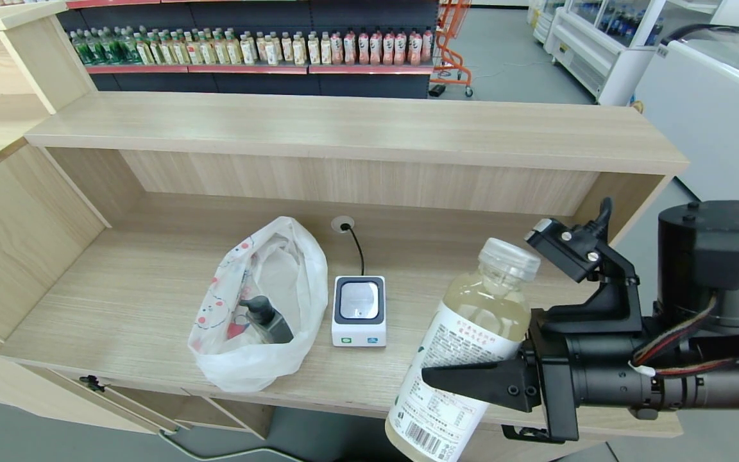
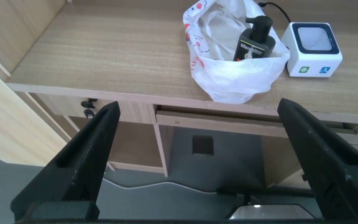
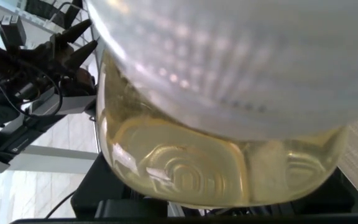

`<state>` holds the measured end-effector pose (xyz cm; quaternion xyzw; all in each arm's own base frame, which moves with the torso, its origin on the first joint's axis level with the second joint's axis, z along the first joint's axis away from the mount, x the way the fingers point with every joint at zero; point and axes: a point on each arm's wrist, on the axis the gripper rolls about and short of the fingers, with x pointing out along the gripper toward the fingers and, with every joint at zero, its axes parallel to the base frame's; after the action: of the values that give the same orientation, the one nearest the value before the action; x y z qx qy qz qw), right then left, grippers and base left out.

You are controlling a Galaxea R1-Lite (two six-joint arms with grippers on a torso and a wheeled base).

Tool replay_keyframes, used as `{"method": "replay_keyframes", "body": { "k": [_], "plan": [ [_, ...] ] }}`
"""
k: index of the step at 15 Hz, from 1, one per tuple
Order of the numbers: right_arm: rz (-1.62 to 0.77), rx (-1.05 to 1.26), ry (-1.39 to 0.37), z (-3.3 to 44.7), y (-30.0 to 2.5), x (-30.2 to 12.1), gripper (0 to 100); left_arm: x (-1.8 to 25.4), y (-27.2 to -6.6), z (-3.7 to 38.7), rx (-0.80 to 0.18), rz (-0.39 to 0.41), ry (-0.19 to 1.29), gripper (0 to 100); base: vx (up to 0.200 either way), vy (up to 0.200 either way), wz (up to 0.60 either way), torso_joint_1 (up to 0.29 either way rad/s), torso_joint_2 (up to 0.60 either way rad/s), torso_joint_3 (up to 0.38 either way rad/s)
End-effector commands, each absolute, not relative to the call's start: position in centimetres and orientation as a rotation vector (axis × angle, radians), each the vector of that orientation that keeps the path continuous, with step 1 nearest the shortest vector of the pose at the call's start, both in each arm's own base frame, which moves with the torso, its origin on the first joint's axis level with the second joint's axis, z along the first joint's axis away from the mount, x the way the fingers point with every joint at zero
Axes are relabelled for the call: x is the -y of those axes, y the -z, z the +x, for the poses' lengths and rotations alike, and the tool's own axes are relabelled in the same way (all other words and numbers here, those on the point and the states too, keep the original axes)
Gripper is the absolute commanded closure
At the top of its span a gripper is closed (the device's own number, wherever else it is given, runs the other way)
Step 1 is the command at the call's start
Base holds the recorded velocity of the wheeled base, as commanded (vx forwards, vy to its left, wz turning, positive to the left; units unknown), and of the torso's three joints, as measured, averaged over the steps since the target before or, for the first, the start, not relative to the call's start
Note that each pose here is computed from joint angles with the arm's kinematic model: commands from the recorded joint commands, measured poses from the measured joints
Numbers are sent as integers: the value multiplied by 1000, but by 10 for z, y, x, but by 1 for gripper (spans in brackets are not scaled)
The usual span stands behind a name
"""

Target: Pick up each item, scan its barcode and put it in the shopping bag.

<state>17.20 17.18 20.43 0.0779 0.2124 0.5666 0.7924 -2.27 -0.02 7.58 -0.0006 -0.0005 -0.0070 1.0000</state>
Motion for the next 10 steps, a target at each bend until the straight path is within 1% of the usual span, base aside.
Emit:
{"method": "replay_keyframes", "body": {
  "k": [1, 10],
  "plan": [
    [168, -449, -1222, 171, -206, -171, 100, 0, -76, -23, 2, -2, 14, 0, 0, 0, 0, 0, 0, 0],
    [162, -460, -1222, 170, -203, -173, 100, 0, -76, -23, 2, -2, 14, 0, 0, 0, 0, 0, 0, 0]
  ]
}}
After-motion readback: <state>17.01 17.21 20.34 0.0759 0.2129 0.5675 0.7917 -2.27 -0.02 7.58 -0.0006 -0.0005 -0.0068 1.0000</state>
